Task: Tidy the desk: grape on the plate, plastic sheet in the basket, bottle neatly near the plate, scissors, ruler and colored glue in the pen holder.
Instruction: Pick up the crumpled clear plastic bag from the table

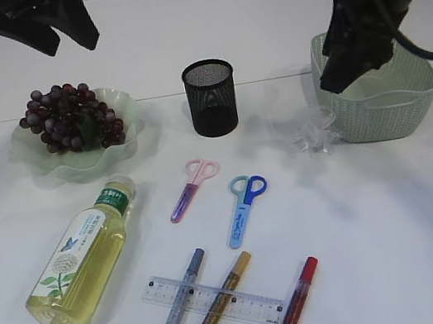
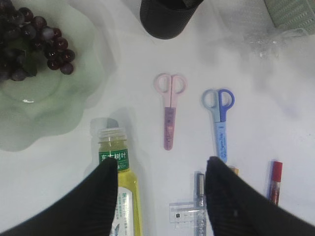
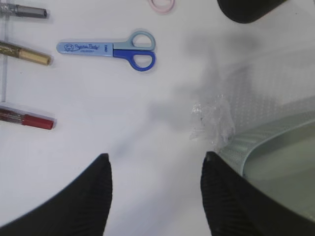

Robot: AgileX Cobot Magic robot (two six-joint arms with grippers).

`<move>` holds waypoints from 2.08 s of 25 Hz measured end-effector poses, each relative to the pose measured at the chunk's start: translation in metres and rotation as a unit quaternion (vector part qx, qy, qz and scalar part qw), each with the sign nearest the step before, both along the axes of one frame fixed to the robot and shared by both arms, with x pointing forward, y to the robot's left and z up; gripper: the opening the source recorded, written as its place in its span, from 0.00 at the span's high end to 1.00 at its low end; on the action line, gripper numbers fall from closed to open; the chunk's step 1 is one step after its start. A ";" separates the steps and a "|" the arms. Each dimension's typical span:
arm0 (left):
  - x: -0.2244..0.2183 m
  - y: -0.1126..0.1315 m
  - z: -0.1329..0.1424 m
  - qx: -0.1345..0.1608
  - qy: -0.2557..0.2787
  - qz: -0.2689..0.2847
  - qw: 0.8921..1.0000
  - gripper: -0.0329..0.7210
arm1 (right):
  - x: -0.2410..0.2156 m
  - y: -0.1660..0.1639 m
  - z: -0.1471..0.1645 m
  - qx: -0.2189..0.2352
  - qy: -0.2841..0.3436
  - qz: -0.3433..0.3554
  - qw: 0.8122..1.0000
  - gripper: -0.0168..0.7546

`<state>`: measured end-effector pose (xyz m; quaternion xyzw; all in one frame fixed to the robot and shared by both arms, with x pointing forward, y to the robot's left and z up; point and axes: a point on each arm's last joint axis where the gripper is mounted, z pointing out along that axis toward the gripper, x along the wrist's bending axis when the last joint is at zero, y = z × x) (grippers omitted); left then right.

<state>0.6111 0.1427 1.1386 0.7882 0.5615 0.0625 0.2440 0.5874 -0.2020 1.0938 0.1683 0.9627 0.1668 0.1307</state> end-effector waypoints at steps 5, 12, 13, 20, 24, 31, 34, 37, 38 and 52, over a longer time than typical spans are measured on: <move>0.000 0.000 0.000 0.000 0.000 -0.001 1.000 0.41 | 0.028 0.023 -0.017 -0.031 0.006 0.033 0.999 0.39; 0.000 0.000 0.000 0.002 -0.001 -0.002 1.000 0.41 | 0.069 0.032 -0.045 -0.069 0.010 0.040 0.997 0.39; 0.000 0.000 0.000 0.002 -0.001 -0.002 1.000 0.41 | 0.073 0.031 -0.050 -0.077 0.012 0.041 0.996 0.39; 0.000 0.000 0.000 0.003 -0.002 -0.003 1.000 0.41 | 0.093 0.026 -0.086 -0.145 0.022 0.052 0.988 0.39; 0.000 0.000 0.000 0.004 -0.002 -0.003 1.000 0.41 | 0.103 0.027 -0.095 -0.157 0.011 0.055 0.986 0.39; 0.000 0.000 0.000 0.004 -0.002 -0.003 1.000 0.41 | 0.108 0.027 -0.109 -0.165 0.015 0.058 0.984 0.39; 0.000 0.000 0.000 0.004 -0.002 -0.003 1.000 0.41 | 0.109 0.026 -0.108 -0.171 0.011 0.059 0.983 0.39; 0.000 0.000 0.000 0.004 -0.002 -0.003 1.000 0.41 | 0.110 0.026 -0.108 -0.174 0.008 0.059 0.983 0.39; 0.000 0.000 0.000 0.004 -0.002 -0.003 1.000 0.41 | 0.110 0.026 -0.109 -0.175 0.009 0.060 0.983 0.39; 0.000 0.000 0.000 0.006 -0.004 -0.008 1.000 0.41 | 0.116 0.026 -0.143 -0.188 0.039 0.067 0.979 0.39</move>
